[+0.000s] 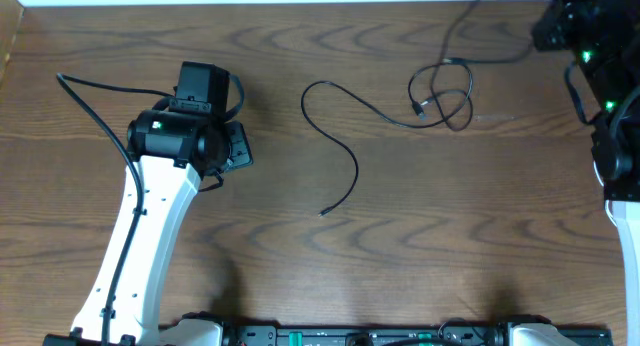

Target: Untangle cables

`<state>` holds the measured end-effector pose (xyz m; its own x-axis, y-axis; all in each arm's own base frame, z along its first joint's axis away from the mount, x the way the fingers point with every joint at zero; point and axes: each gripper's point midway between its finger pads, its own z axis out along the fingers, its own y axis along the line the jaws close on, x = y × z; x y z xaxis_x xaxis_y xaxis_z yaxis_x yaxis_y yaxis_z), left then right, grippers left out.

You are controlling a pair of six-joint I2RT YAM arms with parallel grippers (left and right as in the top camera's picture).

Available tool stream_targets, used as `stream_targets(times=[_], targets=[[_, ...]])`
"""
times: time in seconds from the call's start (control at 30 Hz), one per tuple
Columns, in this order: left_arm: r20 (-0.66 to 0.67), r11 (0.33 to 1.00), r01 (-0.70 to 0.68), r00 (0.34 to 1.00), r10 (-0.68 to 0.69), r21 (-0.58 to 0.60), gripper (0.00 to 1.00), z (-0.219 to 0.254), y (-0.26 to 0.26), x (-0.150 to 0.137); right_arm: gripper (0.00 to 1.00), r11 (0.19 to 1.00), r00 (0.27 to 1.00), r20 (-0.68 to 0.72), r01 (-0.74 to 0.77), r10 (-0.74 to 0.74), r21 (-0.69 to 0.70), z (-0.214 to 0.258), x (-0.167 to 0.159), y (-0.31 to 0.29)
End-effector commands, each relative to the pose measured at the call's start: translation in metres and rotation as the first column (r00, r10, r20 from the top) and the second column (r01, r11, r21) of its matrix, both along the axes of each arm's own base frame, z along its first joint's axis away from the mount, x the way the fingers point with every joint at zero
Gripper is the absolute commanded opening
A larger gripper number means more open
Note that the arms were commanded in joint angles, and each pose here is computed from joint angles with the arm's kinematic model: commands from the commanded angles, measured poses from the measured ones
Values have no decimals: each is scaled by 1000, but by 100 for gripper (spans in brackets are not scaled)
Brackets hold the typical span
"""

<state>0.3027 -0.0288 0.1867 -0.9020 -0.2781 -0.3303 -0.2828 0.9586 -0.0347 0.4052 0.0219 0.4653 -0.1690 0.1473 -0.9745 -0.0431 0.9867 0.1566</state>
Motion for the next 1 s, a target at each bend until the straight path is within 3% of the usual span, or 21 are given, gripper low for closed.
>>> stream_targets(times=[0.0,0.07,0.17,0.23,0.43,0.7,0.9,0.97], targets=[[-17,1000,-10,1000,10,3,61,-4,2,-2,1,876,881,-33,464,-471,-134,-9,-21,-91],[-18,1000,-10,1000,10,3,61,-4,2,-2,1,789,796,-50,586,-603,-186,-16,-34,-119],[-17,1000,-10,1000,10,3,61,-4,2,-2,1,594,606,-45,759,-794,-266,-20,-65,-166],[-17,1000,-10,1000,10,3,61,-4,2,-2,1,555,566,-44,785,-823,-275,-21,-72,-179],[-17,1000,-10,1000,10,3,61,-4,2,-2,1,655,645,-142,698,-751,-290,-45,-60,-174],[-18,1000,-10,1000,10,3,61,-4,2,-2,1,686,602,-331,614,-727,-390,-112,-38,-185],[-21,1000,-10,1000,10,4,61,-5,2,-2,1,820,623,-540,497,-566,-285,-182,-8,-194],[-23,1000,-9,1000,10,4,61,-5,2,-3,1,825,601,-580,499,-550,-266,-197,-8,-205]])
